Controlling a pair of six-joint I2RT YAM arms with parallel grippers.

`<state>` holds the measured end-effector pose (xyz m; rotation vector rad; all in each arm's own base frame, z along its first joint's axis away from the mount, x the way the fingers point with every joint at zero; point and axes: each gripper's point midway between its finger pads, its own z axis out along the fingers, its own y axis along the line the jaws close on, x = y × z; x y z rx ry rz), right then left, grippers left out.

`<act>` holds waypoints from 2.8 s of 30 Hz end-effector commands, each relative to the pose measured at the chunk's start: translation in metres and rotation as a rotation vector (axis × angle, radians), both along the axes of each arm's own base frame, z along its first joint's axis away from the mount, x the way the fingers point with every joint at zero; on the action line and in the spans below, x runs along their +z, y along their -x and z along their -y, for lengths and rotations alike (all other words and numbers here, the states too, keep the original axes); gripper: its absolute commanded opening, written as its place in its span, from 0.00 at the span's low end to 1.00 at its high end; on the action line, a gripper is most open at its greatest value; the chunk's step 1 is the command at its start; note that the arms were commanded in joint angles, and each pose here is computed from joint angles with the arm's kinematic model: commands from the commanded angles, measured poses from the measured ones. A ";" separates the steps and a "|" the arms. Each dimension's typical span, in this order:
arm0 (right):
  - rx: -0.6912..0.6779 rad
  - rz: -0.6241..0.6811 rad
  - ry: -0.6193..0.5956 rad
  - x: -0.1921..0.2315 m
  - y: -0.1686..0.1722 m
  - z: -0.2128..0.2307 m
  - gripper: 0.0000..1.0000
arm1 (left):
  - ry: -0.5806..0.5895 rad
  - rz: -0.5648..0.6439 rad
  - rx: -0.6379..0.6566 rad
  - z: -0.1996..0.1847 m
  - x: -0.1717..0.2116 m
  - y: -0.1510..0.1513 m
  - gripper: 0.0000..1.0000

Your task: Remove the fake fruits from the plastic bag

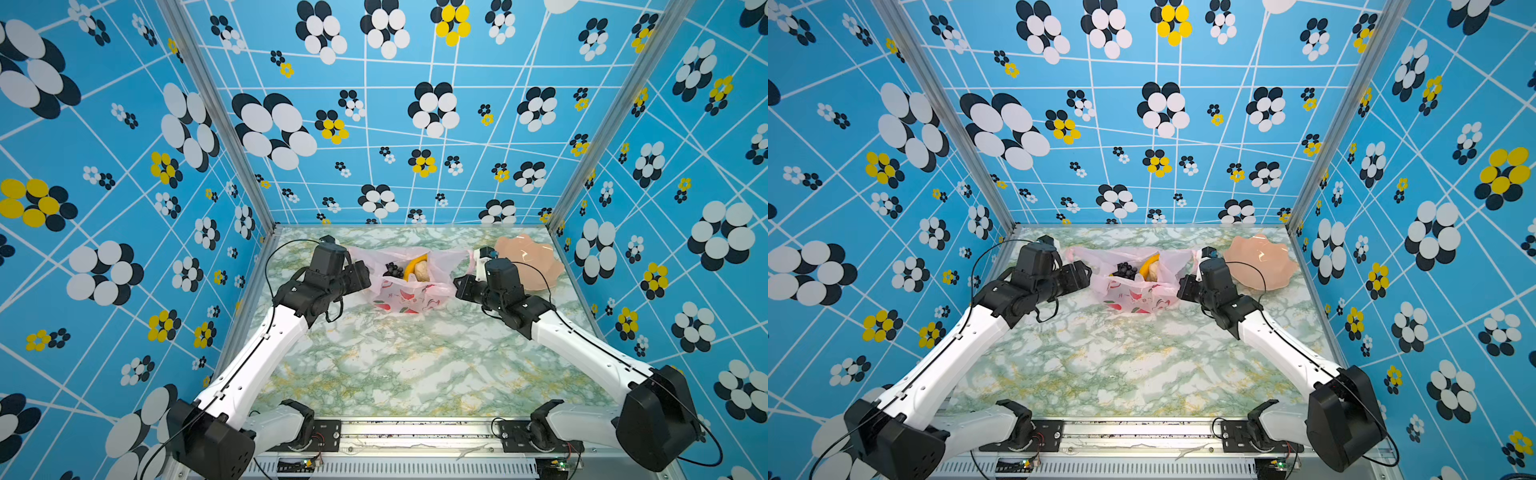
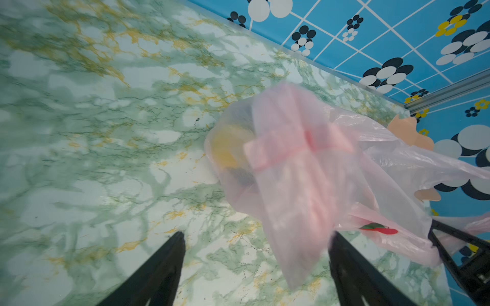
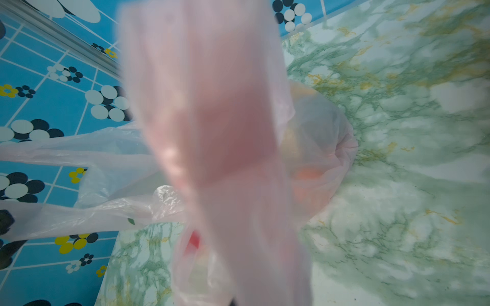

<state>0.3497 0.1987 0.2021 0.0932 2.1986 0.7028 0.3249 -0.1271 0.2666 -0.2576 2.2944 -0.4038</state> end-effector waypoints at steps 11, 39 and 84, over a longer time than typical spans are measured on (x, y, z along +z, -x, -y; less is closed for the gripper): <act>0.060 0.033 0.011 0.013 0.013 -0.005 0.00 | -0.270 0.156 -0.256 0.102 0.096 0.032 0.85; 0.142 0.017 -0.034 -0.004 0.045 -0.017 0.00 | -0.578 -0.270 0.021 0.085 -0.088 -0.052 0.93; 0.005 0.011 -0.042 0.021 0.011 0.023 0.00 | 0.057 -0.028 -0.111 0.063 -0.072 -0.075 0.09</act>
